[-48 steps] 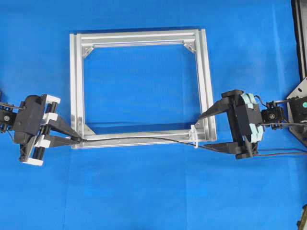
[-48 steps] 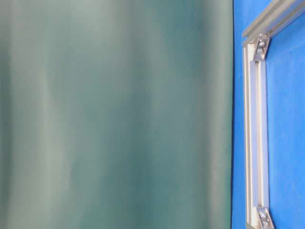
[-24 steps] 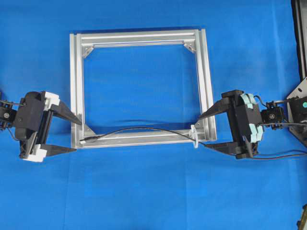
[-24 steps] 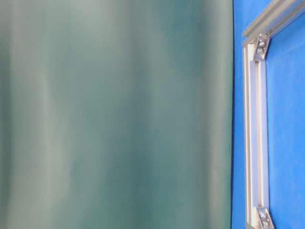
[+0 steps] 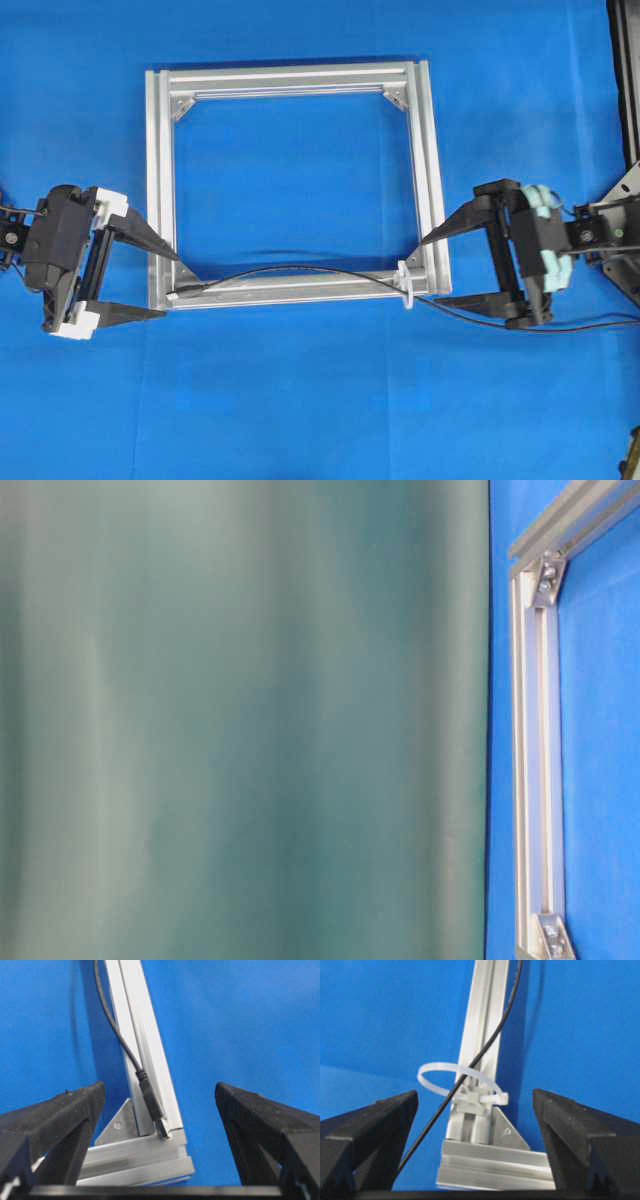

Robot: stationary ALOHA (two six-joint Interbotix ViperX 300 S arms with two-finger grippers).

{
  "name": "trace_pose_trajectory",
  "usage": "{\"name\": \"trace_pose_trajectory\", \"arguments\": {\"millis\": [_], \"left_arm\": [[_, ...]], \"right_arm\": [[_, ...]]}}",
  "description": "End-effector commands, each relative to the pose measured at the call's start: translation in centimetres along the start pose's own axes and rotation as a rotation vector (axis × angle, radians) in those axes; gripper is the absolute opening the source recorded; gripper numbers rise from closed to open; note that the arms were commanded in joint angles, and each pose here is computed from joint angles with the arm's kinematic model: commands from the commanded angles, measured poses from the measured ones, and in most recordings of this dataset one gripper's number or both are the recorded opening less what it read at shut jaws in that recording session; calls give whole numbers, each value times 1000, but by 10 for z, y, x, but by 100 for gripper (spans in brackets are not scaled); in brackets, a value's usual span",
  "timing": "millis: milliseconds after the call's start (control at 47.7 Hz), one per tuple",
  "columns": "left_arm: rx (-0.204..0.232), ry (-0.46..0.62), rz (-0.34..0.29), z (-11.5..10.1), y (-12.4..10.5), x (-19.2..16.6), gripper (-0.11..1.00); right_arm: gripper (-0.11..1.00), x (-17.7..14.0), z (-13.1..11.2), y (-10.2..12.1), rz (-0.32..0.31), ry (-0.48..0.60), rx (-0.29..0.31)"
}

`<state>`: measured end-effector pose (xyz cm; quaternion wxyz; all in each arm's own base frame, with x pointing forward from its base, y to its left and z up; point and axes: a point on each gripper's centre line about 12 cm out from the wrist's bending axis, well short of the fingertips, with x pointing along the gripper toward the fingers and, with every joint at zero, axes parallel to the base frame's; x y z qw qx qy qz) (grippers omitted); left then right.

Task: Insert the wire through the string loop located on the right side.
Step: 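Open the right gripper and hold the cable taut with the left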

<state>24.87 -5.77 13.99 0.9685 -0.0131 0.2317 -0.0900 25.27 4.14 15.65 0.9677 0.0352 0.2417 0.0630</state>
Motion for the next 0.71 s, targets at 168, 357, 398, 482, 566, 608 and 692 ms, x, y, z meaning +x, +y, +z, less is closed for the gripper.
{"name": "trace_pose_trajectory", "arguments": {"millis": [168,357,398,482,566,608,692], "left_arm": [[-8,-38,9,18,2,1,89],[-11,-37,15,20,4,3,89],[-11,-37,15,19,4,2,89],[-12,-37,16,20,4,3,89],[-11,-37,17,20,5,3,89],[-11,-38,17,20,5,2,89],[-11,-37,19,20,5,3,89]], "right_arm": [[82,-15,20,2,7,-61,1],[82,-15,20,2,7,-59,1],[82,-15,20,2,7,-59,1],[82,-15,19,2,7,-58,1],[82,-15,20,2,7,-58,1],[82,-15,19,2,6,-56,3],[82,-15,20,2,7,-59,1]]}}
